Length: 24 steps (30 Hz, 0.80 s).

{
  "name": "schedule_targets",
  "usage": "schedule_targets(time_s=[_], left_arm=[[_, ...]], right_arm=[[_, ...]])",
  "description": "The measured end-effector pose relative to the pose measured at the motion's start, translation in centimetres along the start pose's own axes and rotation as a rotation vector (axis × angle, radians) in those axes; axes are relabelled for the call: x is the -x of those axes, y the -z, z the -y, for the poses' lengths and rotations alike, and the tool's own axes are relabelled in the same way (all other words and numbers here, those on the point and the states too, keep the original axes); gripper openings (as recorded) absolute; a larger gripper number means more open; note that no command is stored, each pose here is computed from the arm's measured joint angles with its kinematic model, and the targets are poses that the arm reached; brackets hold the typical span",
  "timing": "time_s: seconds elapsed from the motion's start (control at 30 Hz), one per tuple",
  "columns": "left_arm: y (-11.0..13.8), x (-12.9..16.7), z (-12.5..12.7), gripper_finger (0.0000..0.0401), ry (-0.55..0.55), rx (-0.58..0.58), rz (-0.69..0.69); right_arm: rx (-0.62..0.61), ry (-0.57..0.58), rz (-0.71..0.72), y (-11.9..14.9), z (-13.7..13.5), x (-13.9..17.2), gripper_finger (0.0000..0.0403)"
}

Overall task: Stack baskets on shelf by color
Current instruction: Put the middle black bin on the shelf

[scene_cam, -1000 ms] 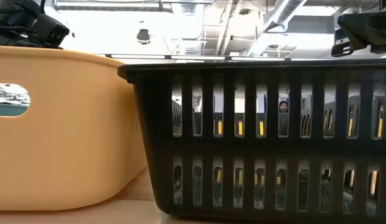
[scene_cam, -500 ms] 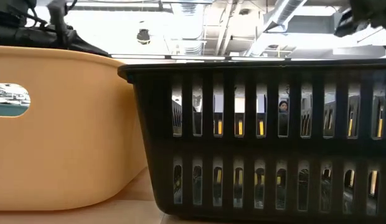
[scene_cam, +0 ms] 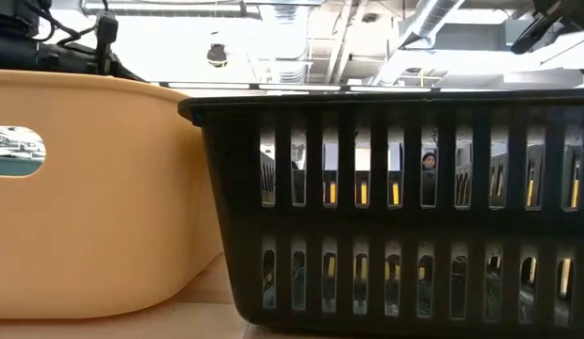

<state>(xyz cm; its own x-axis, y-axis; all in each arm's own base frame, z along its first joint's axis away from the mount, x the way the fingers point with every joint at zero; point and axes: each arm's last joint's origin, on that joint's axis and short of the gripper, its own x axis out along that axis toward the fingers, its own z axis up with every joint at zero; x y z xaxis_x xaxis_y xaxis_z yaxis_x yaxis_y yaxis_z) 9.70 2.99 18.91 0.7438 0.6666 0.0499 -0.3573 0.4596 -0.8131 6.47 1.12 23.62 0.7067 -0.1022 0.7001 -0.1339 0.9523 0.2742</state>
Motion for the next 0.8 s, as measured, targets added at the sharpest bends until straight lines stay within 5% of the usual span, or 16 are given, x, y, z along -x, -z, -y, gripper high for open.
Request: schedule_targets(time_s=[0.33, 0.6, 0.8], left_arm=[[0.3, 0.0, -0.2, 0.0, -0.005, 0.013, -0.049], [0.9, 0.1, -1.1, 0.0, -0.081, -0.147, -0.105], [1.0, 0.1, -0.8, 0.0, -0.017, -0.223, -0.159]], right_arm=[[0.029, 0.031, -0.006, 0.1, 0.1, 0.0, 0.0043], [0.037, 0.036, -0.033, 0.4, 0.2, 0.0, 0.0043], [0.039, 0.036, -0.039, 0.4, 0.2, 0.0, 0.0043]])
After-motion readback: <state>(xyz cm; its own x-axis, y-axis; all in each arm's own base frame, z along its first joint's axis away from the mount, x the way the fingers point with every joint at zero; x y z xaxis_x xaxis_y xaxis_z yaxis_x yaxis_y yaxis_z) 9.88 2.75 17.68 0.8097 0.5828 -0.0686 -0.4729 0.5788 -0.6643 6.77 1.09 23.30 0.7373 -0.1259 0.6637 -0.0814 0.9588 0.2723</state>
